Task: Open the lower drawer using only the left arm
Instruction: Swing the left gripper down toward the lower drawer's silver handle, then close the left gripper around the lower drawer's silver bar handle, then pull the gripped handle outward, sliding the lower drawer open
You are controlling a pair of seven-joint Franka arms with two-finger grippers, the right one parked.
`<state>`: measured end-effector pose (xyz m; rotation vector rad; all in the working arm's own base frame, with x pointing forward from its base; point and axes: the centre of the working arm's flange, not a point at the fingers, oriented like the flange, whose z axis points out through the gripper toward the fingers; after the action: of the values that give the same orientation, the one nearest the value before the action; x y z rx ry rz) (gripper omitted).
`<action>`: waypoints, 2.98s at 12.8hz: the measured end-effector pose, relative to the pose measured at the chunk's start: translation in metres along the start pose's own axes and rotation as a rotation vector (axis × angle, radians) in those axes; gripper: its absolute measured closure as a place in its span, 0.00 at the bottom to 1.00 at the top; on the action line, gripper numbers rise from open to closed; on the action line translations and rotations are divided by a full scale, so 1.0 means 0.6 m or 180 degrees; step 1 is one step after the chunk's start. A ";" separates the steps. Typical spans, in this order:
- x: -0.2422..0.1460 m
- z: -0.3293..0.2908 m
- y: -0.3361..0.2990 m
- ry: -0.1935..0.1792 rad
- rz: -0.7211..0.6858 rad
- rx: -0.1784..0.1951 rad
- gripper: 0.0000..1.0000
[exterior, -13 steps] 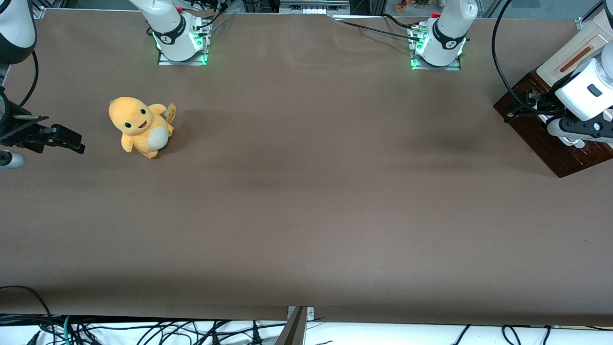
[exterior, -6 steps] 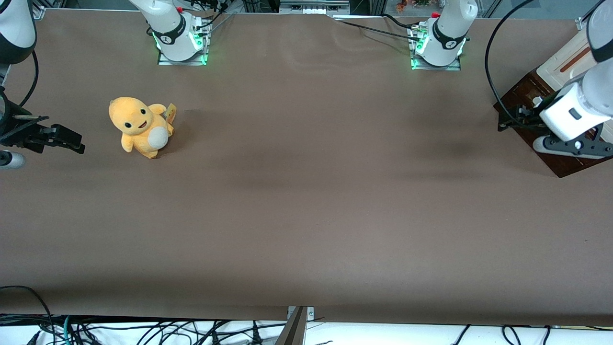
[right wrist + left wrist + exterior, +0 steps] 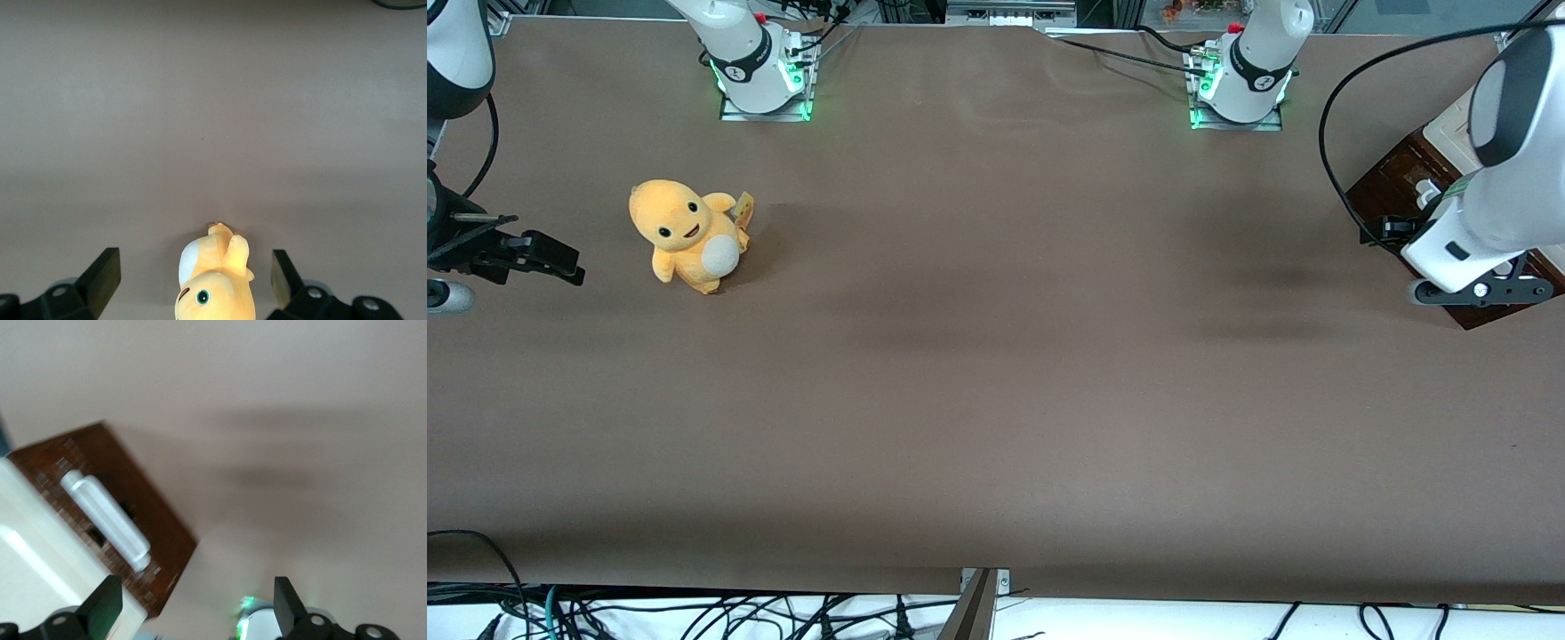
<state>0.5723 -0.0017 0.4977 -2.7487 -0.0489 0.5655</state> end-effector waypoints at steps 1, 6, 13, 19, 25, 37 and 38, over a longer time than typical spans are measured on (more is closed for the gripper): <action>0.007 0.017 0.001 -0.0128 -0.0125 0.0142 0.00; 0.044 0.111 0.007 -0.0561 -0.0645 0.0803 0.00; 0.085 0.318 0.122 -0.0624 -0.1573 0.2166 0.00; 0.085 0.482 0.127 -0.0449 -0.1570 0.3150 0.00; 0.088 0.562 0.016 -0.0583 -0.1623 0.3085 0.08; 0.084 0.610 0.006 -0.0435 -0.1688 0.3192 0.73; 0.084 0.609 0.007 -0.0408 -0.1733 0.3213 0.81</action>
<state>0.4764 0.1147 0.1613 -1.6202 -0.4047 0.4322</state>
